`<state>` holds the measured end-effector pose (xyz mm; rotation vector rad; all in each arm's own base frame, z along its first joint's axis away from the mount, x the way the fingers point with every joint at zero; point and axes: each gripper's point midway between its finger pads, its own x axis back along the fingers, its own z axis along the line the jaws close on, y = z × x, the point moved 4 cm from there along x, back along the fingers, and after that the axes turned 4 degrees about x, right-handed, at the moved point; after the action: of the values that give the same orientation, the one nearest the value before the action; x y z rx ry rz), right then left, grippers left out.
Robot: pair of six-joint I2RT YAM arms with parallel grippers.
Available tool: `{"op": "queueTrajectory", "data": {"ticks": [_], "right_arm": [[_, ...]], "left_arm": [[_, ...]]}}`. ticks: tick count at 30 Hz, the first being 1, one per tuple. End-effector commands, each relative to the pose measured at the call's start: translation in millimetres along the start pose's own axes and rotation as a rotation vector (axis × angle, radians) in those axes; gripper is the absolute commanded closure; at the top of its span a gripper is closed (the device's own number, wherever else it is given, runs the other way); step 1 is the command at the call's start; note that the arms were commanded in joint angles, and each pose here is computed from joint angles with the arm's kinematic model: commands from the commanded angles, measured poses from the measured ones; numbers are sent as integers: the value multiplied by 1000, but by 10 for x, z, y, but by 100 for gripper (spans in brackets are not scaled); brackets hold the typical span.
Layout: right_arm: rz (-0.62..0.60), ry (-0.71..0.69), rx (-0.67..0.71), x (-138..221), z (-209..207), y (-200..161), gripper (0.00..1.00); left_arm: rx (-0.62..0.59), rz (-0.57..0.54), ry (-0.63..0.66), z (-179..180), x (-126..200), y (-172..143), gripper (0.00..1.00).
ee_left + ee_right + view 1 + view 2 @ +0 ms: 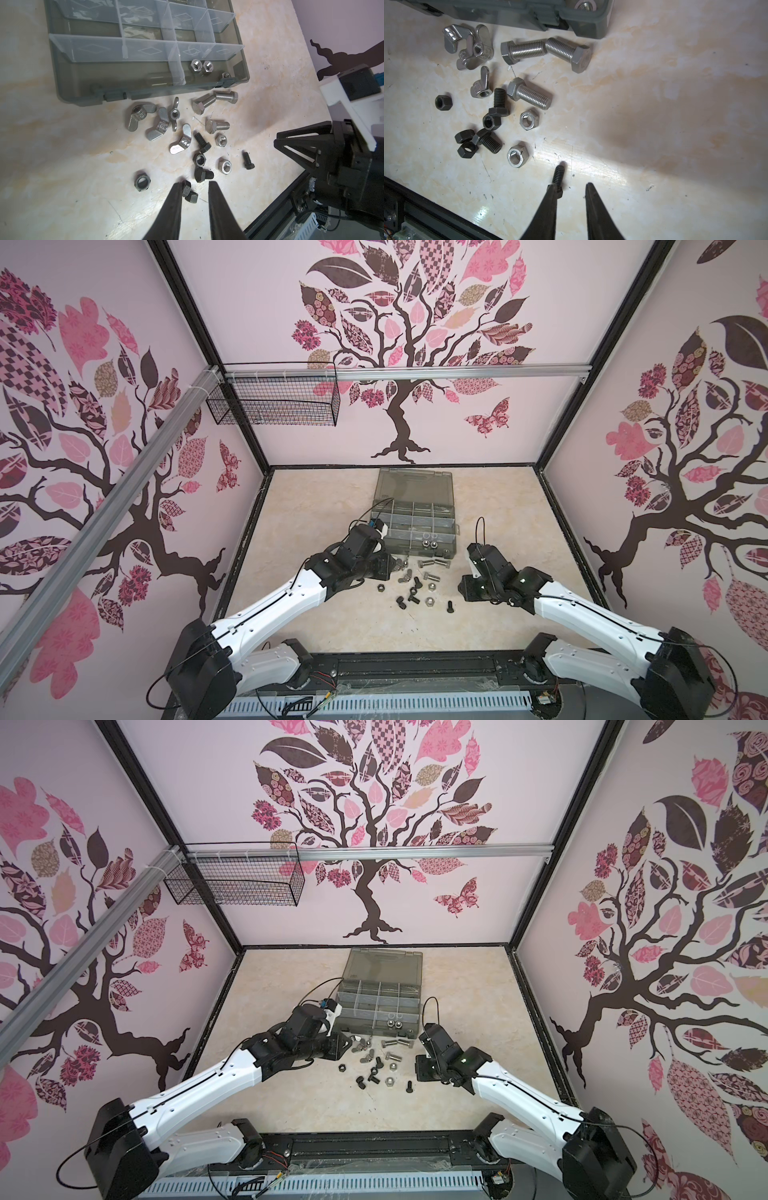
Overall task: Sort the screws and nuts into containers
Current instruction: Pick up the nut from the bottom-center of the table.
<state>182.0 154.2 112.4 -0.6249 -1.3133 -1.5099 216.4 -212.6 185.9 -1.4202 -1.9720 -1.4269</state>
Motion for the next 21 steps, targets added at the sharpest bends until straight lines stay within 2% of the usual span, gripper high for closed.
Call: {"op": "queueTrajectory", "data": {"ticks": [1,8,14,21], "right_arm": [[9,-22,3,-32,56,-8,72],[10,-5,0,-127,166,4,72],[44,-19,45,-238,308,-50,71],[67,-17,76,-334,431,-64,66]], "left_arm": [[59,-42,58,208,81,-130,73],[76,-81,98,403,284,-311,73],[120,-65,106,528,270,-493,73],[170,-82,54,545,280,-584,73]]}}
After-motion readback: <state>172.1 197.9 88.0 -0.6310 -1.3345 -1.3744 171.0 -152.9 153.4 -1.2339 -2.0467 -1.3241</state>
